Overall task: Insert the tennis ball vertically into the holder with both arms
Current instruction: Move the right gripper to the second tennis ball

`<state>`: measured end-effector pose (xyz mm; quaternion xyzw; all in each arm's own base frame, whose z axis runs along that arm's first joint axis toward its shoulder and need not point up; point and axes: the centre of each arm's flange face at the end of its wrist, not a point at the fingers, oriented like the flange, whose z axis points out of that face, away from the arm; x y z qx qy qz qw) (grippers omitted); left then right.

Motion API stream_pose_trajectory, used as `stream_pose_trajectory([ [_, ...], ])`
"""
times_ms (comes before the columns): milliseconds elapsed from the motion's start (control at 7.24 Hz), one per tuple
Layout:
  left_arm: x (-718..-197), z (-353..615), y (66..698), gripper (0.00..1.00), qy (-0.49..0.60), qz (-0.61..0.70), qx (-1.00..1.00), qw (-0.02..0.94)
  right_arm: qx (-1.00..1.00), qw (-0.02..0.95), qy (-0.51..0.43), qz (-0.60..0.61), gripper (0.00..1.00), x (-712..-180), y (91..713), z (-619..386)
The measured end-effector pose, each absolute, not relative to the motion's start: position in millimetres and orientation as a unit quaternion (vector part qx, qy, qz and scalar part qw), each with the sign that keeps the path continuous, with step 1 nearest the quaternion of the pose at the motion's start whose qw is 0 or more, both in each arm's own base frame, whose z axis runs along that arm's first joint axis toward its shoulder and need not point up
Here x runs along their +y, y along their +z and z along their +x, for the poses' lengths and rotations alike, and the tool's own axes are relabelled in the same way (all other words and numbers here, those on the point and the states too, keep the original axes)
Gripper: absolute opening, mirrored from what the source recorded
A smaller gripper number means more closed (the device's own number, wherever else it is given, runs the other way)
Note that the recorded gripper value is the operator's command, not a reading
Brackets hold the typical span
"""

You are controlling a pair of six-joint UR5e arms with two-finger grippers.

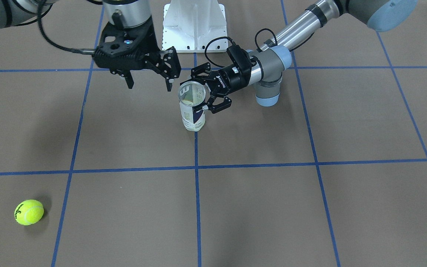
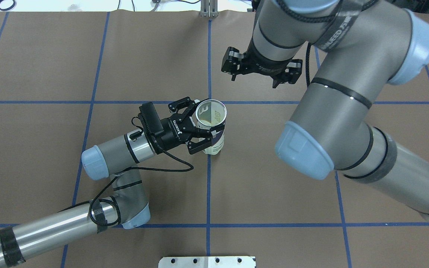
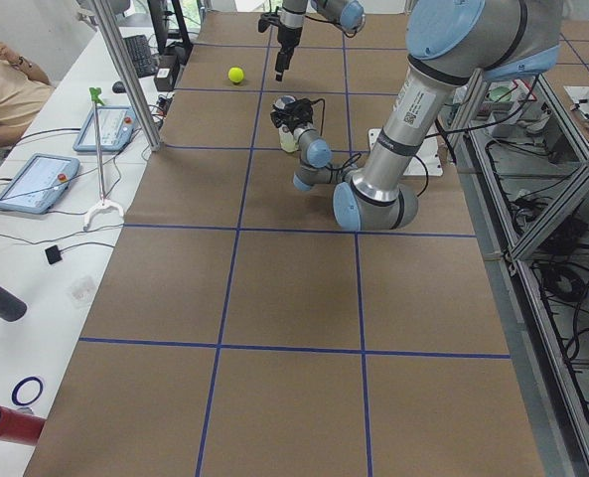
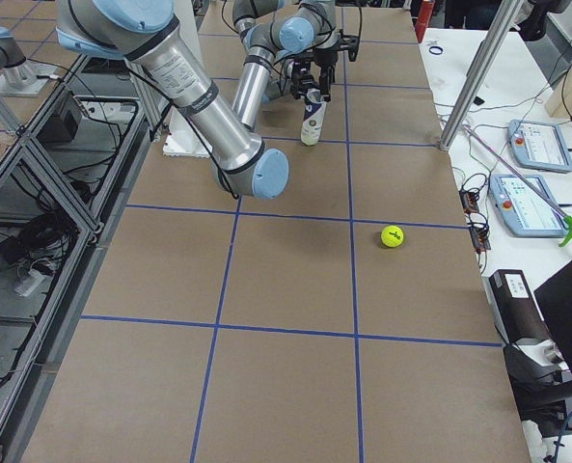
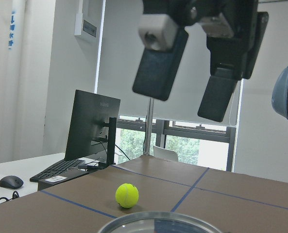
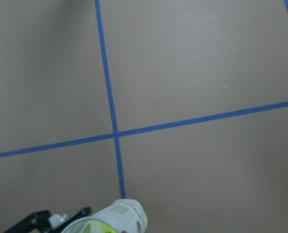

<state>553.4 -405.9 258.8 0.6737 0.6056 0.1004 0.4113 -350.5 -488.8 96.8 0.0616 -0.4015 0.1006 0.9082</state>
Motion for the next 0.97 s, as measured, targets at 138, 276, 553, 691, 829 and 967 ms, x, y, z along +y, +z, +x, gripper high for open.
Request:
stream_pose_trajectory([
  [138, -405.9, 553.4, 258.8, 0.84, 0.100, 0.674, 0.606, 0.411, -0.393, 0.913, 0.080, 0.069, 0.99, -512.3, 119.9, -317.6],
  [276, -405.8, 553.2, 258.7, 0.84, 0.100, 0.674, 0.606, 0.411, -0.378, 0.921, 0.057, 0.079, 0.99, -538.3, 150.0, -282.5],
  [553, -405.6, 552.7, 257.9, 0.85, 0.100, 0.674, 0.606, 0.410, -0.369, 0.924, 0.027, 0.094, 0.99, -598.6, 223.7, -229.3],
  [691, -405.6, 552.6, 257.7, 0.85, 0.100, 0.674, 0.606, 0.410, -0.374, 0.921, 0.020, 0.107, 0.99, -635.5, 266.2, -217.5],
  [829, -405.5, 552.5, 257.5, 0.84, 0.100, 0.674, 0.606, 0.409, -0.374, 0.919, 0.012, 0.120, 0.99, -671.5, 315.4, -211.1],
  [967, -405.5, 552.4, 257.2, 0.84, 0.099, 0.674, 0.607, 0.409, -0.371, 0.919, 0.003, 0.129, 0.99, -697.6, 363.0, -207.0],
])
